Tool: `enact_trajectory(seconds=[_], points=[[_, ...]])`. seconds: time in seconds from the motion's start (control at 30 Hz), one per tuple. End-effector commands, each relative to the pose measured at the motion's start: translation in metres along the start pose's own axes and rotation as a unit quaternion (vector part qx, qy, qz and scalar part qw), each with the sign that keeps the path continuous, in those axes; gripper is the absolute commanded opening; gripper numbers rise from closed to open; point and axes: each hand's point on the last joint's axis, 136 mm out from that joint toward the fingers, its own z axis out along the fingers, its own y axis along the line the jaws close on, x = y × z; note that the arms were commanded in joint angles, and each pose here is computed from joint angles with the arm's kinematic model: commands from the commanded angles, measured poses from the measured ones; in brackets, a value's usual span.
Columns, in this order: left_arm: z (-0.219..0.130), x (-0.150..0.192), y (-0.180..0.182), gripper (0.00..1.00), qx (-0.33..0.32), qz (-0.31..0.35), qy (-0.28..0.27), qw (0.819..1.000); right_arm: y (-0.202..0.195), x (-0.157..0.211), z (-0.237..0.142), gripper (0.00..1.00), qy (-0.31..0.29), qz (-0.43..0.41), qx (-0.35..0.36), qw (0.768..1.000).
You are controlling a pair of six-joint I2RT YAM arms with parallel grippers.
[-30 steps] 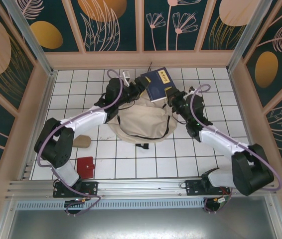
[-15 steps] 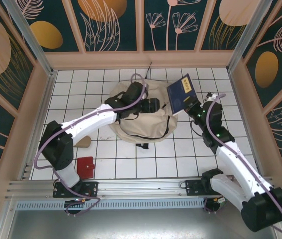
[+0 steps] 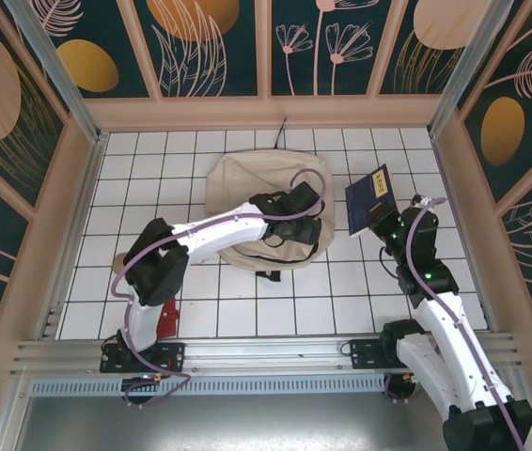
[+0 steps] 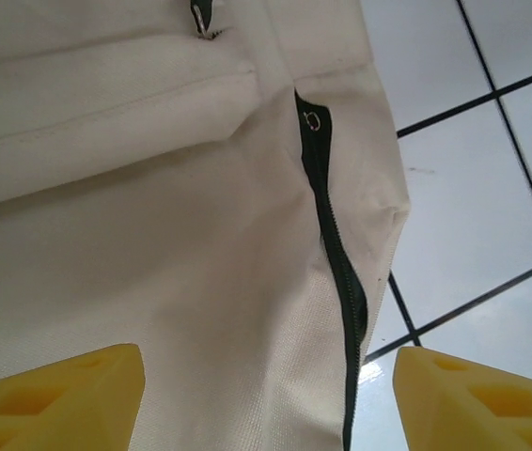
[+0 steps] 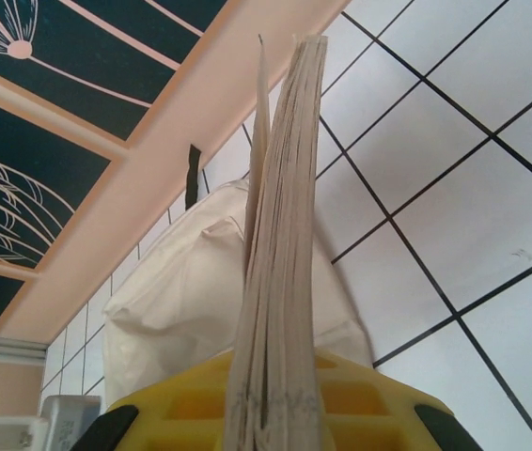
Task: Pack the student bag
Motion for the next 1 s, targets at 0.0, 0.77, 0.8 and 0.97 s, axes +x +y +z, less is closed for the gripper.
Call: enact_trajectory(seconds=[0.0, 0.77, 0.8, 0.97], points=[[0.003, 0.017, 0.008, 0.67, -0.048, 0.034, 0.033, 0.998, 0.002, -0.005, -0.004, 0.00, -0.013, -0.010, -0.009, 1.000], [0.023, 0.015, 0.014, 0.09, -0.089, 0.073, 0.045, 0.992, -0.001, 0.004, -0.001, 0.00, 0.005, 0.018, -0.025, 1.000], [0.018, 0.006, 0.012, 0.02, -0.087, 0.069, 0.029, 0.993, -0.002, 0.004, -0.001, 0.00, 0.006, 0.018, -0.023, 1.000], [-0.020, -0.036, 0.005, 0.00, -0.083, 0.055, -0.054, 0.994, -0.006, 0.009, -0.004, 0.00, 0.014, 0.010, -0.017, 1.000]])
